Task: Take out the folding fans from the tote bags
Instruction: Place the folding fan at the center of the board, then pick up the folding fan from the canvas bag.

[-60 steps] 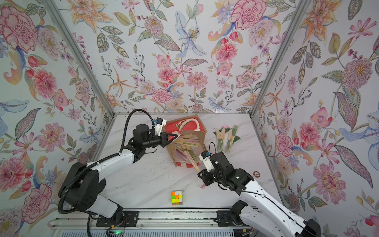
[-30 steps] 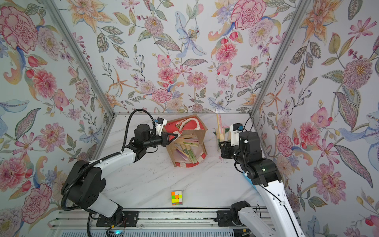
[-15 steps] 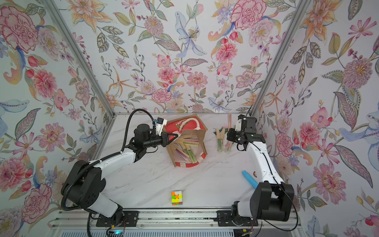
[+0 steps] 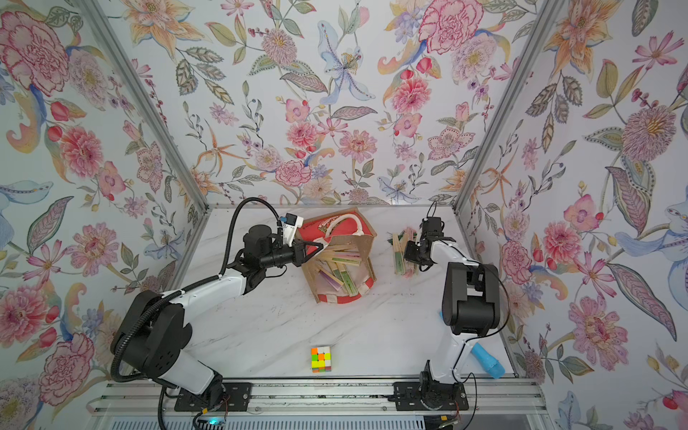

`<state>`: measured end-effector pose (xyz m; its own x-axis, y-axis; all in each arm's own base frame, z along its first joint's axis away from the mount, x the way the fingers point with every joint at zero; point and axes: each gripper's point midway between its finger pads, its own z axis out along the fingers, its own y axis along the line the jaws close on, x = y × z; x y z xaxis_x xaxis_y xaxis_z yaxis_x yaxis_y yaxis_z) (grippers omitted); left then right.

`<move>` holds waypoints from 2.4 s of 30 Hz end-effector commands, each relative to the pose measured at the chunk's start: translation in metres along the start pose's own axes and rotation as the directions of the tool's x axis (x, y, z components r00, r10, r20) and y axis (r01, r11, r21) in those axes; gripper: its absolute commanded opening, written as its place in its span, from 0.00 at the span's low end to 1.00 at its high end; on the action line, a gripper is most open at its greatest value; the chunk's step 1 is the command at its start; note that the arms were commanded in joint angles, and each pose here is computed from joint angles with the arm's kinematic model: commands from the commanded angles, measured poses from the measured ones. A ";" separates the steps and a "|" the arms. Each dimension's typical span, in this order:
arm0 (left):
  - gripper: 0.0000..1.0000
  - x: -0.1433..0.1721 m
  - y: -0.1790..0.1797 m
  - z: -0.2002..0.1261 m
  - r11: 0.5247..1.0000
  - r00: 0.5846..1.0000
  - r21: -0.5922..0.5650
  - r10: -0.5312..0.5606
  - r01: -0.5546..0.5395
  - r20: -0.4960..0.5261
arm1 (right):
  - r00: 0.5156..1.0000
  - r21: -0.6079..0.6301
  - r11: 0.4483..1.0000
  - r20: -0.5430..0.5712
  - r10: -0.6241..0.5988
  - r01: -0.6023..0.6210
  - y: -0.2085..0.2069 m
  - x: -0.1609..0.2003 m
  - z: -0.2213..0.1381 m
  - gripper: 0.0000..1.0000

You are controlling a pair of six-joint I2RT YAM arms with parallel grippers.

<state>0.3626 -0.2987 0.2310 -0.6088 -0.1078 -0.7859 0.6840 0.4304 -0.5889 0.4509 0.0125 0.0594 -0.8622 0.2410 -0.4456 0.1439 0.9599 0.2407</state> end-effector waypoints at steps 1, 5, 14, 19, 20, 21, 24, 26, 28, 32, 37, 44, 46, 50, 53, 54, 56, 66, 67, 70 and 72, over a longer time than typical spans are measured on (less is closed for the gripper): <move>0.00 -0.006 0.003 -0.003 1.000 1.000 -0.021 -0.023 0.023 0.008 | 1.000 0.005 1.000 0.007 -0.001 0.001 0.003 -0.006 0.007 0.30; 0.00 -0.006 0.003 -0.003 0.999 1.000 -0.021 -0.025 0.025 0.005 | 1.000 0.014 1.000 -0.008 -0.003 0.003 0.001 -0.002 0.011 0.41; 0.00 -0.003 0.005 -0.003 0.999 1.000 -0.031 -0.024 0.024 -0.002 | 0.997 -0.068 0.997 0.071 -0.043 0.048 0.025 -0.011 -0.037 0.54; 0.00 -0.003 0.005 -0.003 0.999 1.000 -0.028 -0.025 0.025 -0.001 | 0.966 -0.128 0.971 0.188 -0.176 0.202 0.060 -0.002 -0.095 0.57; 0.00 -0.004 0.003 -0.003 0.999 1.000 -0.021 -0.025 0.025 0.002 | 0.958 -0.140 0.962 0.204 -0.204 0.234 0.067 0.005 -0.104 0.57; 0.00 -0.005 0.001 -0.003 1.000 1.000 -0.008 -0.029 0.029 0.009 | 0.947 -0.153 0.951 0.222 -0.231 0.268 0.075 0.013 -0.114 0.57; 0.00 -0.009 -0.004 -0.004 0.999 0.999 0.021 -0.033 0.033 0.028 | 0.915 -0.214 0.911 0.281 -0.288 0.352 0.100 0.037 -0.143 0.58; 0.00 -0.009 -0.004 -0.004 0.999 0.999 0.021 -0.035 0.034 0.030 | 0.886 -0.252 0.876 0.336 -0.320 0.411 0.118 0.053 -0.164 0.58; 0.00 -0.008 -0.003 -0.004 0.999 0.999 0.018 -0.036 0.036 0.026 | 0.852 -0.311 0.823 0.399 -0.340 0.475 0.139 0.073 -0.186 0.59; 0.00 -0.005 0.000 -0.003 0.999 0.999 0.004 -0.035 0.035 0.017 | 0.790 -0.391 0.731 0.519 -0.327 0.560 0.169 0.102 -0.224 0.60; 0.00 -0.010 -0.007 -0.009 1.000 1.000 0.002 -0.015 0.015 0.026 | 0.738 -0.451 0.648 0.620 -0.268 0.614 0.198 0.128 -0.243 0.60; 0.00 -0.005 -0.005 -0.010 1.000 1.000 -0.009 -0.015 0.015 0.007 | 0.659 -0.316 0.658 0.655 -0.370 0.684 0.227 0.143 -0.206 0.60; 0.00 -0.004 -0.006 -0.010 1.000 1.000 -0.006 -0.014 0.014 0.000 | 0.646 -0.259 0.674 0.639 -0.417 0.691 0.234 0.139 -0.192 0.60; 0.00 0.001 -0.005 -0.011 1.000 1.000 -0.007 -0.014 0.014 -0.010 | 0.630 -0.212 0.666 0.607 -0.484 0.715 0.249 0.134 -0.168 0.60; 0.00 0.002 -0.007 -0.013 1.000 1.000 0.004 -0.017 0.017 -0.006 | 0.611 -0.183 0.648 0.586 -0.531 0.739 0.260 0.134 -0.151 0.60; 0.00 0.002 -0.008 -0.013 1.000 1.000 0.013 -0.018 0.018 -0.005 | 0.606 -0.178 0.641 0.578 -0.546 0.747 0.263 0.134 -0.145 0.60; 0.00 0.003 -0.010 -0.013 0.999 1.000 0.032 -0.024 0.024 -0.003 | 0.597 -0.171 0.630 0.571 -0.564 0.758 0.270 0.135 -0.136 0.60; 0.00 -0.001 -0.020 -0.021 0.992 0.998 0.110 -0.060 0.057 0.026 | 0.571 -0.132 0.600 0.518 -0.637 0.789 0.288 0.147 -0.082 0.61; 0.00 0.000 -0.019 -0.021 0.992 0.997 0.110 -0.066 0.063 0.026 | 0.569 -0.125 0.599 0.511 -0.644 0.791 0.289 0.148 -0.077 0.60; 0.00 0.002 -0.016 -0.023 0.991 0.997 0.110 -0.078 0.075 0.023 | 0.557 -0.100 0.589 0.482 -0.677 0.802 0.291 0.156 -0.060 0.59; 0.00 0.002 -0.014 -0.026 0.990 0.996 0.110 -0.088 0.084 0.028 | 0.551 -0.093 0.583 0.472 -0.688 0.807 0.294 0.159 -0.052 0.58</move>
<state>0.3485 -0.2875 0.2319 -0.6397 -0.1502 -0.7538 0.6762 0.3564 -0.6448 0.3212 0.3154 0.0960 -0.3849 -0.4633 -0.7982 -0.6679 0.7367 -0.1056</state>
